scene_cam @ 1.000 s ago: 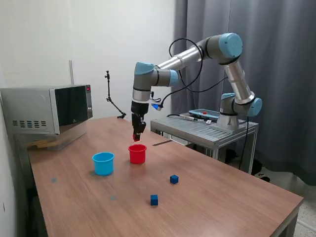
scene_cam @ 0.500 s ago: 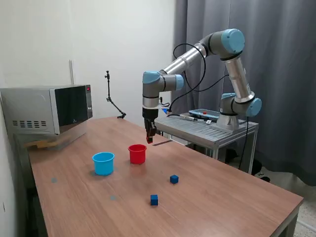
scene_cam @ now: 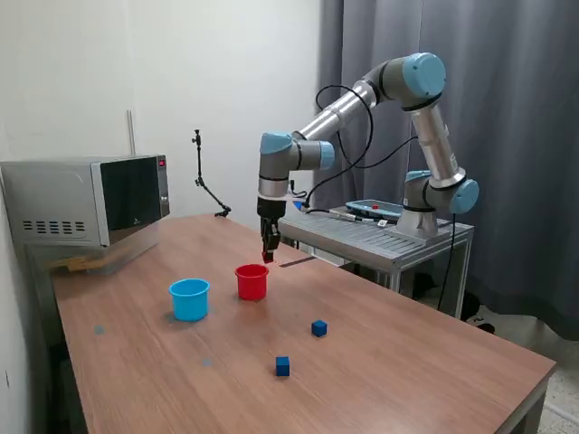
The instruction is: Place red objects in the red bin, and blue objects in the blue bin.
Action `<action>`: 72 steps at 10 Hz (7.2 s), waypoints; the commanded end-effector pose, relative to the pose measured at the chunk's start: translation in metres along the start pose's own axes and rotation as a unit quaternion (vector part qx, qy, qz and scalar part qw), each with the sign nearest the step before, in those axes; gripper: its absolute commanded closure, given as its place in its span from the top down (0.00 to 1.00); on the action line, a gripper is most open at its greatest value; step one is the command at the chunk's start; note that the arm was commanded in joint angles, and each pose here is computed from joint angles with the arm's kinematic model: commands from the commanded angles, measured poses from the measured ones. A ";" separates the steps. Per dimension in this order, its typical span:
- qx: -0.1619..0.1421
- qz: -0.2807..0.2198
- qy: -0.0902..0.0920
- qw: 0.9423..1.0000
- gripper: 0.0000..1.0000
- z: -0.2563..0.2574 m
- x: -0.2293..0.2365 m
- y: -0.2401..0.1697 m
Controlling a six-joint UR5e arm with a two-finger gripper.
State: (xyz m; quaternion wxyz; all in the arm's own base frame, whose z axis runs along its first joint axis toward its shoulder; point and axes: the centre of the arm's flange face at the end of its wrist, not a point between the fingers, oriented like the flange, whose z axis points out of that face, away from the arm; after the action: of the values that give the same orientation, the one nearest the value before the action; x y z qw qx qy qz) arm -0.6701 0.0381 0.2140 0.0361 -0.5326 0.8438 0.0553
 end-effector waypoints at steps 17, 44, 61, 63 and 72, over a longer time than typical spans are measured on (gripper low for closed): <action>-0.013 0.008 0.028 1.000 1.00 0.020 -0.004 0.020; 0.013 -0.266 0.080 0.961 1.00 0.064 0.195 -0.073; 0.024 -0.221 0.075 0.972 1.00 0.077 0.202 -0.074; 0.027 -0.223 0.074 0.972 1.00 0.081 0.204 -0.076; 0.029 -0.229 0.072 0.970 0.00 0.085 0.211 -0.081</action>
State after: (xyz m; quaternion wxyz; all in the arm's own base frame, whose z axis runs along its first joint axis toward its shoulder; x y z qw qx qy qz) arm -0.6875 -0.1741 0.1005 0.0019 -0.7130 0.7010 -0.0174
